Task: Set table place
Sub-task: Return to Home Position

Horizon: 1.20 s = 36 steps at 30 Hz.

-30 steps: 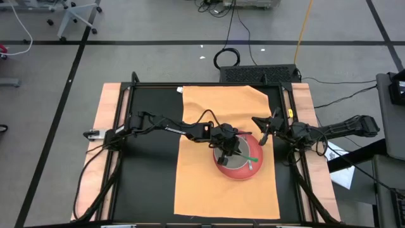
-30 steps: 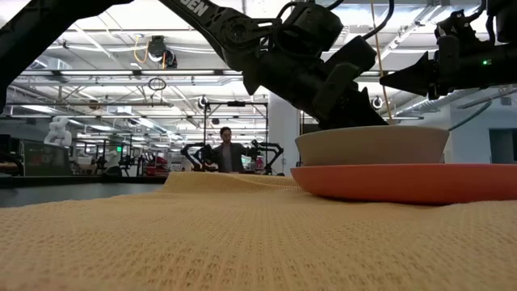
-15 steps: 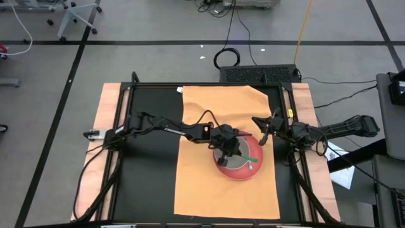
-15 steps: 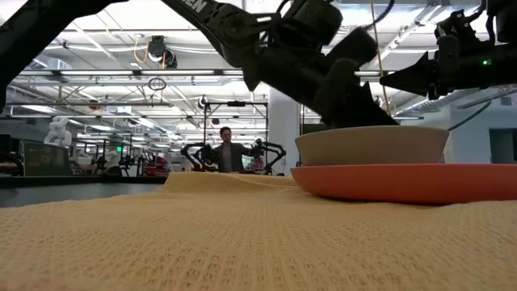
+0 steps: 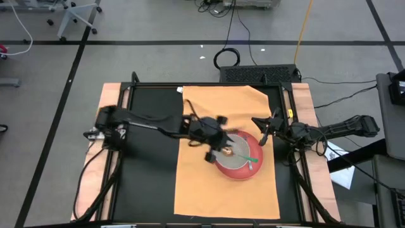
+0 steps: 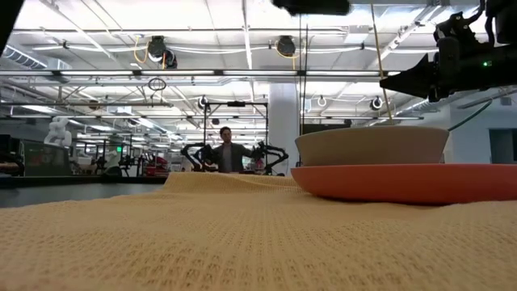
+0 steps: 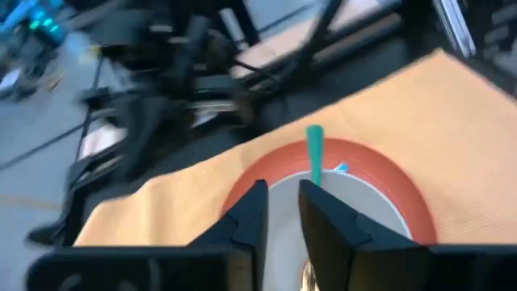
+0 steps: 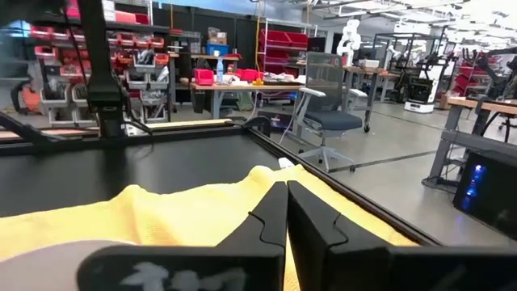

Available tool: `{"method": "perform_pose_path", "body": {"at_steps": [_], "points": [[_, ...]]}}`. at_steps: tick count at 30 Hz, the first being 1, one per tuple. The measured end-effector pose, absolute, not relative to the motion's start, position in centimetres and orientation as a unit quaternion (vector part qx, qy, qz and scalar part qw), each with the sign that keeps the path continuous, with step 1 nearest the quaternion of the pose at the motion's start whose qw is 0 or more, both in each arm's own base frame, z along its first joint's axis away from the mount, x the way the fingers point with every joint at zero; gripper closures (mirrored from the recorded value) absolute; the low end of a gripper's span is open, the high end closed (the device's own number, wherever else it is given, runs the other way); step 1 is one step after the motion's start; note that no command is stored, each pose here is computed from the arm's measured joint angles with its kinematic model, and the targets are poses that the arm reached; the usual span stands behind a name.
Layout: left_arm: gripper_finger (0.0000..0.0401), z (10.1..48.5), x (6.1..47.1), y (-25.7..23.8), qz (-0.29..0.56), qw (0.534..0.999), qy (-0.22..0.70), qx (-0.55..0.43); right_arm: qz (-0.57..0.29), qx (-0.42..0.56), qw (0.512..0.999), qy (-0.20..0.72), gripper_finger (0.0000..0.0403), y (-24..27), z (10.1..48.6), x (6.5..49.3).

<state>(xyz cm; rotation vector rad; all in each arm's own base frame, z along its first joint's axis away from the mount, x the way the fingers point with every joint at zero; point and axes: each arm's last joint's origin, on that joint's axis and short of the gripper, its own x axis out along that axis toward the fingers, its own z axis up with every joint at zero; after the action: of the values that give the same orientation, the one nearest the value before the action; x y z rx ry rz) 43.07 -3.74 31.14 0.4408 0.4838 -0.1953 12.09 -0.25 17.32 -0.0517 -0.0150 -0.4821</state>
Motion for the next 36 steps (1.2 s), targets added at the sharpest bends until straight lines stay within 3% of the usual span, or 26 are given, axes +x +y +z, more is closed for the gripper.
{"method": "perform_pose_path", "body": {"at_steps": [5,7,20,27,36], "points": [[0.0389,34.4,38.2,-1.8,-0.074,0.96,0.223,0.15,-0.21,-0.026,0.977,-0.017,0.0403,-0.1,17.5,12.0],[0.0394,34.3,36.3,-1.3,-0.066,0.966,0.208,0.14,-0.2,-0.023,0.979,-0.024,0.0403,-0.1,17.6,12.0],[0.0399,26.9,24.1,-0.2,0.029,0.996,0.032,0.081,-0.096,0.004,0.992,-0.077,0.0403,0.4,18.6,11.4],[0.04,22.0,20.2,-0.1,0.068,0.995,-0.041,0.057,-0.047,0.004,0.995,-0.092,0.0403,0.7,18.9,11.2],[0.04,18.7,17.9,1.0,0.095,0.994,-0.047,0.04,-0.046,0.012,0.995,-0.093,0.0403,0.7,18.9,11.2]]}}
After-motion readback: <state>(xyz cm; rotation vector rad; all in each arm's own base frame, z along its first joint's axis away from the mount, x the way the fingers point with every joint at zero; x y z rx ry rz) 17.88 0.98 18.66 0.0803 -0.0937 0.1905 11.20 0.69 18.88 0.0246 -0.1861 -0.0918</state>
